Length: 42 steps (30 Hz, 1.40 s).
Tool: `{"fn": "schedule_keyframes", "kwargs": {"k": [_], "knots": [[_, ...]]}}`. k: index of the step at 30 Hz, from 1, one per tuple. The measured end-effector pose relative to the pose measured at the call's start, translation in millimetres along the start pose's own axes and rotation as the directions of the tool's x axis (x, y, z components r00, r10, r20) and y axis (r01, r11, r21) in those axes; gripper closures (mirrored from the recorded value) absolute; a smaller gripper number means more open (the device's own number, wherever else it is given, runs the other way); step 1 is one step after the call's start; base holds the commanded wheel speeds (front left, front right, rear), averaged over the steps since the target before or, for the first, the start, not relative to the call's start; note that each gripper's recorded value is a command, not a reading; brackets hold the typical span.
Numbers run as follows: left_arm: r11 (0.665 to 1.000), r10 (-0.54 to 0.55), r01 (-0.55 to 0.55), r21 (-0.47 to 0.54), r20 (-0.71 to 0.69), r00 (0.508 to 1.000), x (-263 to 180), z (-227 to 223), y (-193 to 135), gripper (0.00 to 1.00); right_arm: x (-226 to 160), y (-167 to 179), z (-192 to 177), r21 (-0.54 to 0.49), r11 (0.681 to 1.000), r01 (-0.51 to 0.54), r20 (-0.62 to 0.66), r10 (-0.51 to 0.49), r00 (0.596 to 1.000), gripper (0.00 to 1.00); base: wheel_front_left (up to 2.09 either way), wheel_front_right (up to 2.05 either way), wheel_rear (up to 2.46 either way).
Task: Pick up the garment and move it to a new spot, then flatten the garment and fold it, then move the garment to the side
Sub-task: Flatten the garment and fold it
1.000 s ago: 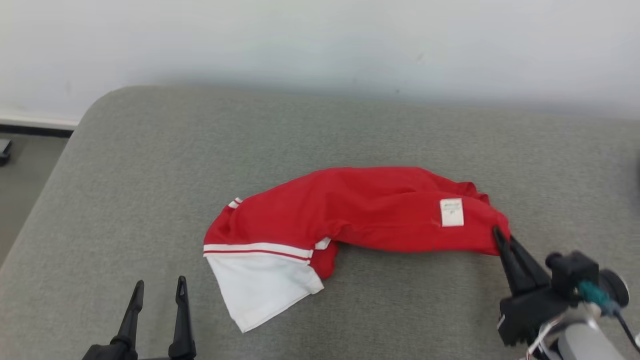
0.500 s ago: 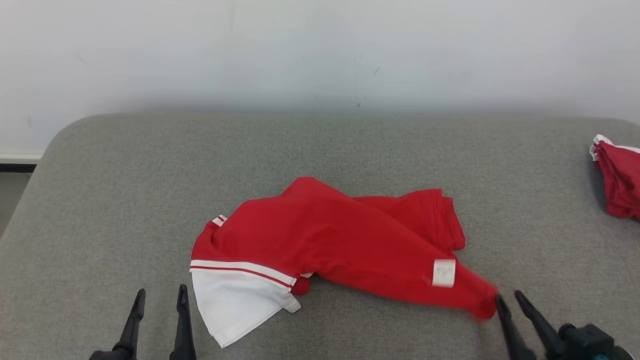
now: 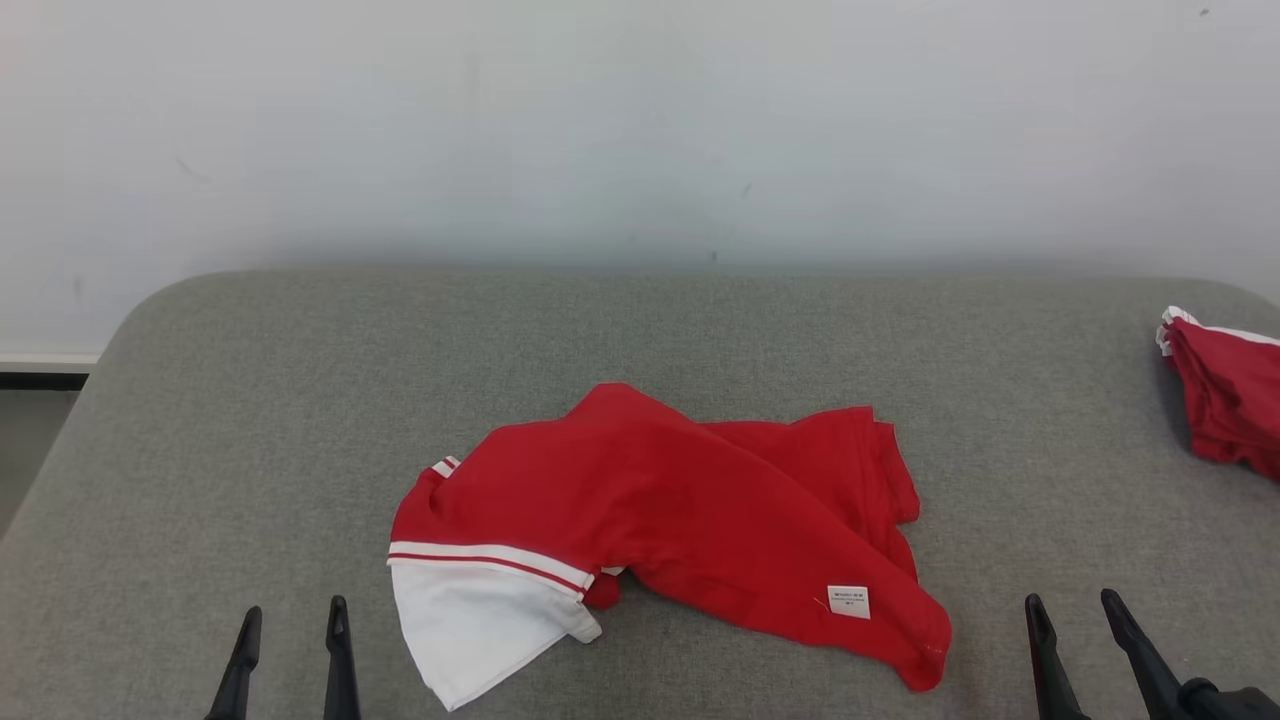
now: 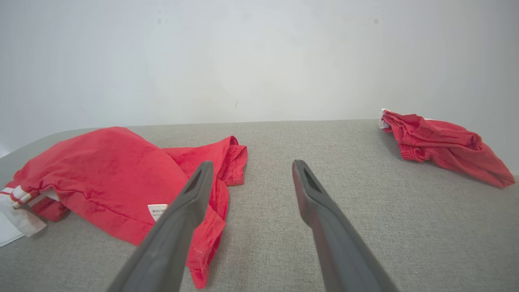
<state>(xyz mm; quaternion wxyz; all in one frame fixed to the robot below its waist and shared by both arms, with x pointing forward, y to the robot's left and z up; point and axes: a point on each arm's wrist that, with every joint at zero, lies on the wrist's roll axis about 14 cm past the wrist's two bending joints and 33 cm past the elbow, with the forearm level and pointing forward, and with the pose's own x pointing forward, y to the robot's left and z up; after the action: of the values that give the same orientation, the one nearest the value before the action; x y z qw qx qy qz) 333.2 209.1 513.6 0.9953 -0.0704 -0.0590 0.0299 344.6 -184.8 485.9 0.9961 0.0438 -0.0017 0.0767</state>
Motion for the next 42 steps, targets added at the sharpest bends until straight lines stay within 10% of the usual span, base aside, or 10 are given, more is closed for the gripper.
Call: {"fn": "schedule_keyframes", "kwargs": {"k": [42], "knots": [[0.995,0.006,-0.006,0.096,-0.001,1.000,-15.6,3.7,16.6,0.00,-15.3,21.7,8.2,0.034,0.999,0.009,0.044,-0.010,0.999,0.00,0.00,0.00,0.00]]}}
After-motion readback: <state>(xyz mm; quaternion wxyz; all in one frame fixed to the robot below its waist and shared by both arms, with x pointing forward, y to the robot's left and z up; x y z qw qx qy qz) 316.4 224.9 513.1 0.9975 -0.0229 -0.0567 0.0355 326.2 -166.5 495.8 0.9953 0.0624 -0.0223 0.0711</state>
